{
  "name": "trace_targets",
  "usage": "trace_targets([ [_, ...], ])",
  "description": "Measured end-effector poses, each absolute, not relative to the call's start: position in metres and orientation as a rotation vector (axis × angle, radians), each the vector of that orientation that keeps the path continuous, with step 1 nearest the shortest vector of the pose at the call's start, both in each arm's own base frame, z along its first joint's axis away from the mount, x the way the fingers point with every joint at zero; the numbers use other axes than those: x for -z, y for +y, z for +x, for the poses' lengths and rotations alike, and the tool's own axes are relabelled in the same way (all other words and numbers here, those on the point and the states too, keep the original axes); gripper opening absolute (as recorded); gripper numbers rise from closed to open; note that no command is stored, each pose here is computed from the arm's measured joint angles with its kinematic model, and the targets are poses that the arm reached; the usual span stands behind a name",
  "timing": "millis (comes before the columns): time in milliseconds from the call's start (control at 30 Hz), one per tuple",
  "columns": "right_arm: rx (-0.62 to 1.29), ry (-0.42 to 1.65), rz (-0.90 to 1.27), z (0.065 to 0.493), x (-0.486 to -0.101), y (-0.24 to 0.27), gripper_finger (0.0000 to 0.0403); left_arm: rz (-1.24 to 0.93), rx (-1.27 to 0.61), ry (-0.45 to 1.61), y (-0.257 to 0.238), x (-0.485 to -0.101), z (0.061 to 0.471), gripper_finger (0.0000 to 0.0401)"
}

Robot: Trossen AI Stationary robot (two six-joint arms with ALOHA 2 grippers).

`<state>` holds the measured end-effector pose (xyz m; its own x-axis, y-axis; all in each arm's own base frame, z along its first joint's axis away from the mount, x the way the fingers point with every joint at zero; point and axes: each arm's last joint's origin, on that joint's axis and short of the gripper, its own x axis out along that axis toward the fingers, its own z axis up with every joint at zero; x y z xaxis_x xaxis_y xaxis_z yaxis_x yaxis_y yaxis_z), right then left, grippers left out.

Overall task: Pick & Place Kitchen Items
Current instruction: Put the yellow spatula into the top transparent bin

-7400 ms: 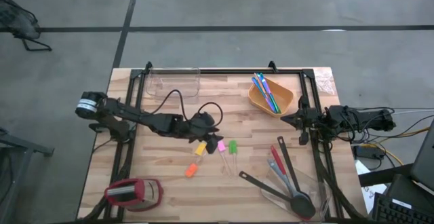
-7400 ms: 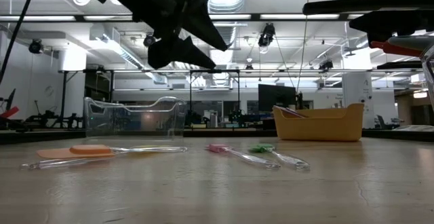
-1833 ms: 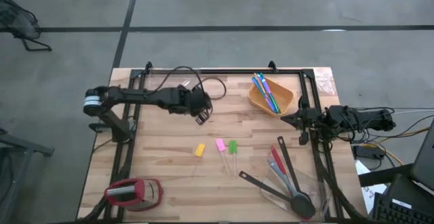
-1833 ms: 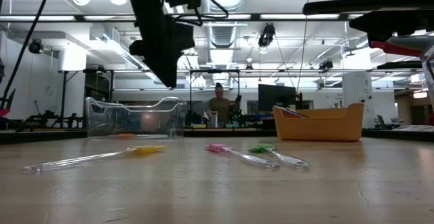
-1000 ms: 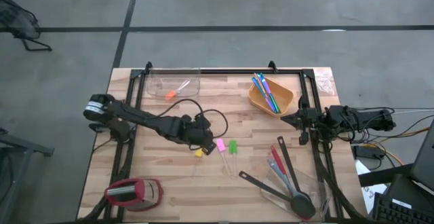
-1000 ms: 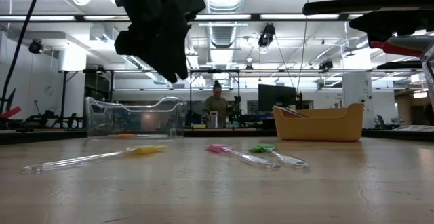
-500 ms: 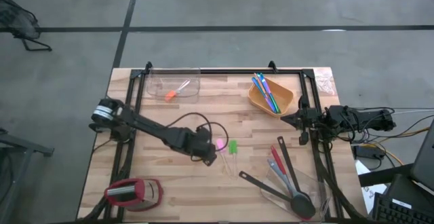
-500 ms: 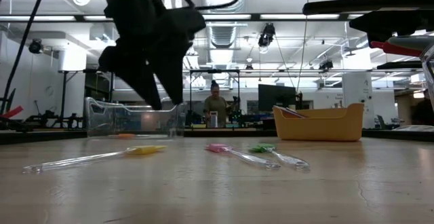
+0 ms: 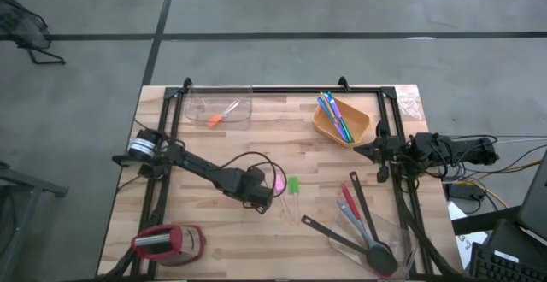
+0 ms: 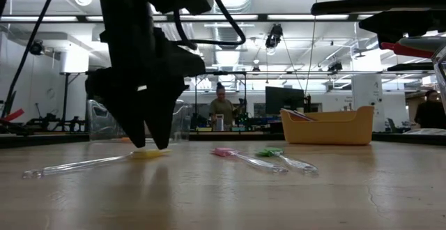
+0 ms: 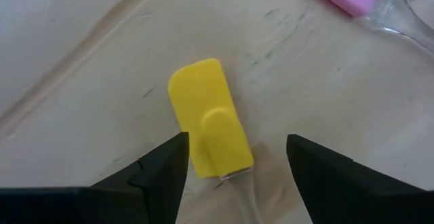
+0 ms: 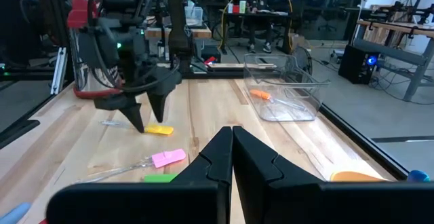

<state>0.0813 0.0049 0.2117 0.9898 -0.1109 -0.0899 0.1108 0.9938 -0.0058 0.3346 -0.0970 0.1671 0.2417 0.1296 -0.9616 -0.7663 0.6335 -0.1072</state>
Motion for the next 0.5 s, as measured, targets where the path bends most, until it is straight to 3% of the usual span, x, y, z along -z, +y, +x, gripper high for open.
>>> trace_targets([
  [300, 0.111, 0.091, -0.001, 0.081, -0.212, 0.005, 0.0009, -0.641, -0.700, 1.211, -0.098, -0.150, 0.339, 0.0249],
  [500, 0.112, 0.091, -0.001, 0.081, -0.212, 0.005, 0.0009, -0.615, -0.706, 1.247, -0.098, -0.142, 0.339, 0.0186],
])
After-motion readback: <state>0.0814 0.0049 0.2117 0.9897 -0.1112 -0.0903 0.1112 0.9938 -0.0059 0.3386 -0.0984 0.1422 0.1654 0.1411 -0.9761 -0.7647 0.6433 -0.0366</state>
